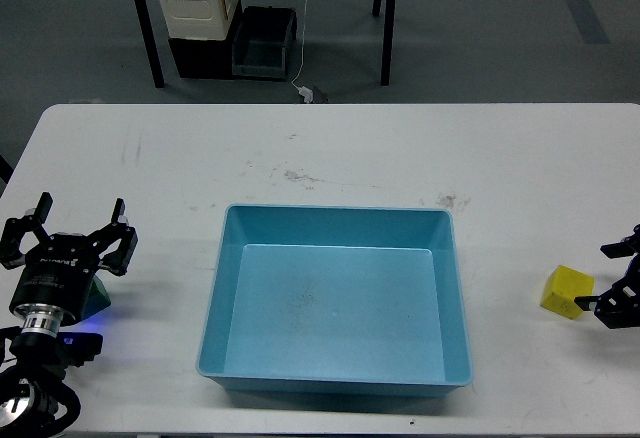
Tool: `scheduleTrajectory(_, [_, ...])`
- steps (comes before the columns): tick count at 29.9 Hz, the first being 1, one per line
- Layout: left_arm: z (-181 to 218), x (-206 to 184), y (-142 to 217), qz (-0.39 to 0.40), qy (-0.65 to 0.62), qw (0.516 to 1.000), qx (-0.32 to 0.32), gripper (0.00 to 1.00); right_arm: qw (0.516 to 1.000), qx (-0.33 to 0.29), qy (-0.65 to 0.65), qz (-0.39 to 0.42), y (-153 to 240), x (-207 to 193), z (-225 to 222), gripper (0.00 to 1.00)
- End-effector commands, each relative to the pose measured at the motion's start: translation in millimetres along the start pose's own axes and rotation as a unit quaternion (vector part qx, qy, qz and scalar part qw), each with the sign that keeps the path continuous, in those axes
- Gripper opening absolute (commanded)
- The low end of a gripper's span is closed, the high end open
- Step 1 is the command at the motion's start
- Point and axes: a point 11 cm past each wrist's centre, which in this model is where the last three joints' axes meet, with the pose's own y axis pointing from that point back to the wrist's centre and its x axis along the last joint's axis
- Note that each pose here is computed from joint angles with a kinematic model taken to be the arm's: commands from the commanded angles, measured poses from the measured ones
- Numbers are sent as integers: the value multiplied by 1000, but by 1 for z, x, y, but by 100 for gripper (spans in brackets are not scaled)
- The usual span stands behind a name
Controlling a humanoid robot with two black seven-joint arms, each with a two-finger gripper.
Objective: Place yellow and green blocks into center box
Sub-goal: 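Lower the right gripper onto the yellow cube and close on it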
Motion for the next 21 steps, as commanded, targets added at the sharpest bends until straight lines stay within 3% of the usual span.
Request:
scheduleTrajectory(1, [0,0,0,0,-1,1000,0,100,1000,7,3,1,-8,5,-3,99])
scheduleTrajectory(12, [1,1,0,1,-2,1000,-1,100,1000,15,-6,-19,-22,2,-5,98])
scheduleTrajectory(21, [-1,5,0,5,2,1000,-5,100,999,26,-10,-24,-27,-6,-13,91])
